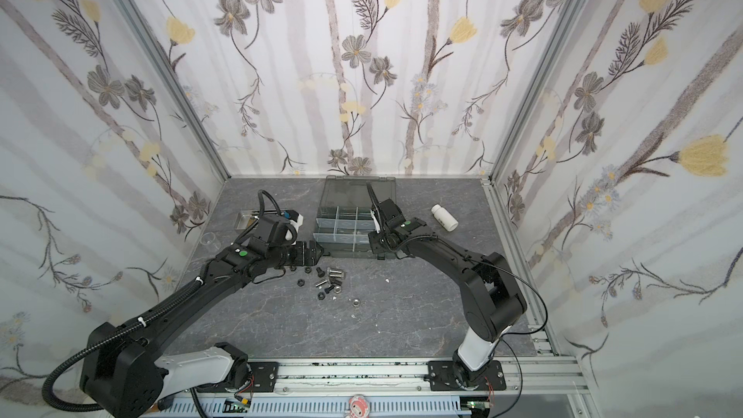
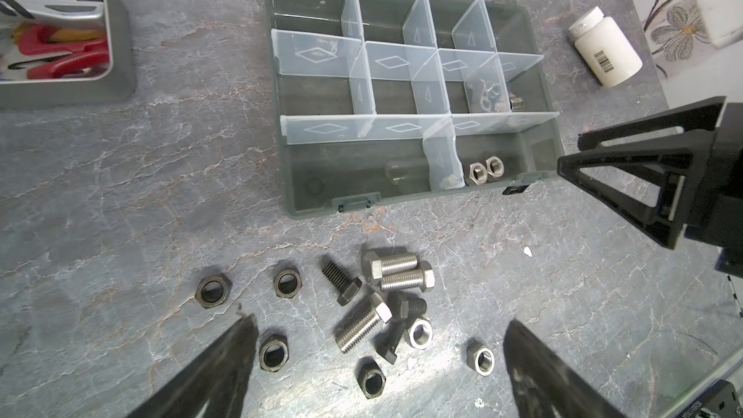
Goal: Sort the screws and nuts into containers
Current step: Place the nut into the container, then pick up the nut from the bottom-center of the table.
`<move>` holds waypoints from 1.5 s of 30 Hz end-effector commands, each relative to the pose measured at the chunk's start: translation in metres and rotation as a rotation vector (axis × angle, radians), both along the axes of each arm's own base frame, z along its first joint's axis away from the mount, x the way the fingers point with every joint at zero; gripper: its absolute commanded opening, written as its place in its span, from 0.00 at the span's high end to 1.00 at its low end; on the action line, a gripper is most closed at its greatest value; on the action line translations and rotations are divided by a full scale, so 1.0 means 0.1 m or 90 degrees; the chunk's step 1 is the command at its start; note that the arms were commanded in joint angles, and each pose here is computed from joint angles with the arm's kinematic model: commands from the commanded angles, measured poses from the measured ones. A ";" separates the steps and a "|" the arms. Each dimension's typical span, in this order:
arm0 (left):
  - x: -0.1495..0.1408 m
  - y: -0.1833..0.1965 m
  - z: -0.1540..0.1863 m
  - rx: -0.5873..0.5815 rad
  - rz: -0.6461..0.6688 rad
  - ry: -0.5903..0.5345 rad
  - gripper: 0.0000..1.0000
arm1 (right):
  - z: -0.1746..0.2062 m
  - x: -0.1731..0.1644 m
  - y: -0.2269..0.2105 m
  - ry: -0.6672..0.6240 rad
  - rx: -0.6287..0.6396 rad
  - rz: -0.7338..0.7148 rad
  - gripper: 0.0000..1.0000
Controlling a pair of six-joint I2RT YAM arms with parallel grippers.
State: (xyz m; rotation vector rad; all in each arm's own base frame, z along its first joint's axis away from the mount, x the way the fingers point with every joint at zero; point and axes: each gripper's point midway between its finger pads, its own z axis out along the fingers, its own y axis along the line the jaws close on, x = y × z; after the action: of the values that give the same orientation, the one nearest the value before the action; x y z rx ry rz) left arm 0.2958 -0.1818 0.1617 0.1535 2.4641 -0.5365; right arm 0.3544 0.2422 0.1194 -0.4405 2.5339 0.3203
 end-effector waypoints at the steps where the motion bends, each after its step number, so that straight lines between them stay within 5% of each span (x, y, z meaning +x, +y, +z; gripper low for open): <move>1: -0.01 -0.01 0.04 0.026 0.001 -0.007 0.06 | 0.16 0.04 -0.04 -0.041 0.028 -0.022 0.44; 9: -0.12 -0.18 0.07 0.045 -0.017 0.008 0.16 | 0.56 -0.10 -0.28 -0.124 0.075 -0.050 0.19; 20: -0.35 -0.50 -0.14 0.110 -0.052 0.056 0.29 | 0.83 -0.25 -0.73 -0.202 0.121 -0.121 0.01; 35: -0.73 -0.94 -0.56 0.142 -0.127 0.123 0.38 | 0.78 -0.33 -1.07 -0.229 0.176 -0.169 0.00; 45: -0.82 -1.03 -0.85 0.161 -0.087 0.168 0.41 | 0.76 -0.27 -1.15 -0.224 0.195 -0.185 0.00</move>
State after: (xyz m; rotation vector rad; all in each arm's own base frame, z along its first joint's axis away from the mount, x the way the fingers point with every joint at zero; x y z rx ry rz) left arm 0.2112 -0.2814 0.0785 0.4401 2.7883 -0.3139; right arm 0.3237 0.1239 0.1890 -0.0080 2.1542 0.4238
